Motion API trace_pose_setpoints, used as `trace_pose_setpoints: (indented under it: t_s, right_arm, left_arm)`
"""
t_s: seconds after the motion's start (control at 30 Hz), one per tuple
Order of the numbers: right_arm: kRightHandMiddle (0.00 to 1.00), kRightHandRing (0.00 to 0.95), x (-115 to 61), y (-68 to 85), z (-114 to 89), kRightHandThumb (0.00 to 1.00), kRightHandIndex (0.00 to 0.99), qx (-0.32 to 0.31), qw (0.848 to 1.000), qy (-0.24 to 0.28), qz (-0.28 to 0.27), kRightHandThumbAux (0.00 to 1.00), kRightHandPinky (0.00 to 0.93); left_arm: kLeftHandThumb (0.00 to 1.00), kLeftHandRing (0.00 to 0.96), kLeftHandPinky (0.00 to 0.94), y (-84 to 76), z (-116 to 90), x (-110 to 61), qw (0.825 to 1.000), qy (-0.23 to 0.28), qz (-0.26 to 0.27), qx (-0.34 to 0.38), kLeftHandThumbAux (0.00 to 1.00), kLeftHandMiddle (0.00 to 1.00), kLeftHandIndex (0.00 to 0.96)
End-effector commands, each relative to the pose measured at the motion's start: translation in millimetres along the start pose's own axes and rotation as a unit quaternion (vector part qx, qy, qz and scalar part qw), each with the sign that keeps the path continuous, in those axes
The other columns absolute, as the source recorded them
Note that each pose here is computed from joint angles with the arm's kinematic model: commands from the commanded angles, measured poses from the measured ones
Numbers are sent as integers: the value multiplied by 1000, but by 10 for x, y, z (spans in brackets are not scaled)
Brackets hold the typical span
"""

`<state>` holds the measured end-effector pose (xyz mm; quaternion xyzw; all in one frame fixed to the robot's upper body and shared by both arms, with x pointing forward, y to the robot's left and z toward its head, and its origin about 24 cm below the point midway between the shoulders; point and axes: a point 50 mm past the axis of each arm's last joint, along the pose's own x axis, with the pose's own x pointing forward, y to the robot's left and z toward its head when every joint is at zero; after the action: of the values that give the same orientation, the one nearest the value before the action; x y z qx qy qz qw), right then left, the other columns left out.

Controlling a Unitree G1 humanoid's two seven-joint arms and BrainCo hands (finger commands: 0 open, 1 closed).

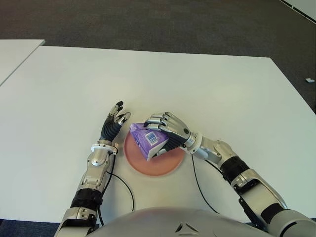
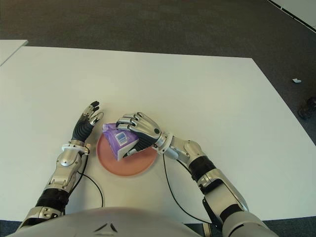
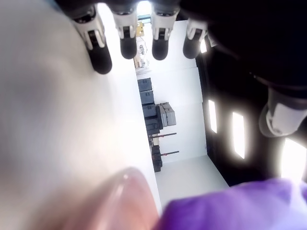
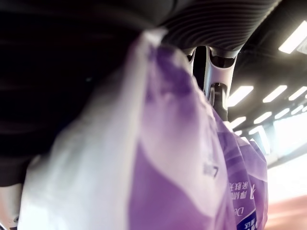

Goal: Put the tissue paper into the plate.

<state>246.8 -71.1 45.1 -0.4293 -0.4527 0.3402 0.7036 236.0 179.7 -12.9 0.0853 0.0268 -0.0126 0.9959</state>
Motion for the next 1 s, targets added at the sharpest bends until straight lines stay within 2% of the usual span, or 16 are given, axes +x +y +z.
trace_pose_setpoints:
  t_s: [0.03,0.1,0.13,0.23,0.43,0.67,1.0]
  right_arm:
    - [263,277,-33,11,-1,506,292,-3,999,2,40,654,284]
    - [198,208,-43,11,3,423,216,-7,998,0,56,632,212]
    - [138,141,-50,11,7,366,160,-9,998,0,63,619,140]
    - [47,48,-75,6,19,245,61,-18,997,1,80,578,46]
    - [4,5,-103,-1,47,105,6,-29,997,3,78,505,4]
    - [0,0,-120,-4,87,48,0,-32,998,-2,59,461,0]
    - [0,0,-117,-16,94,31,0,-35,998,4,44,436,0]
  left_arm:
    - [0,0,0,-47,-209,-136,998,59,-8,0,424,0,0]
    - [0,0,0,-50,-206,-143,998,56,-9,-4,424,0,0]
    - [0,0,0,-53,-205,-149,998,55,-9,-6,425,0,0]
    - [0,0,0,-64,-195,-170,999,48,-10,-10,430,0,0]
    - [0,0,0,-70,-202,-190,998,50,-14,-20,432,0,0]
    - [0,0,0,-63,-219,-204,998,55,-18,-13,416,0,0]
    - [0,0,0,-59,-222,-219,998,50,-20,-10,403,0,0]
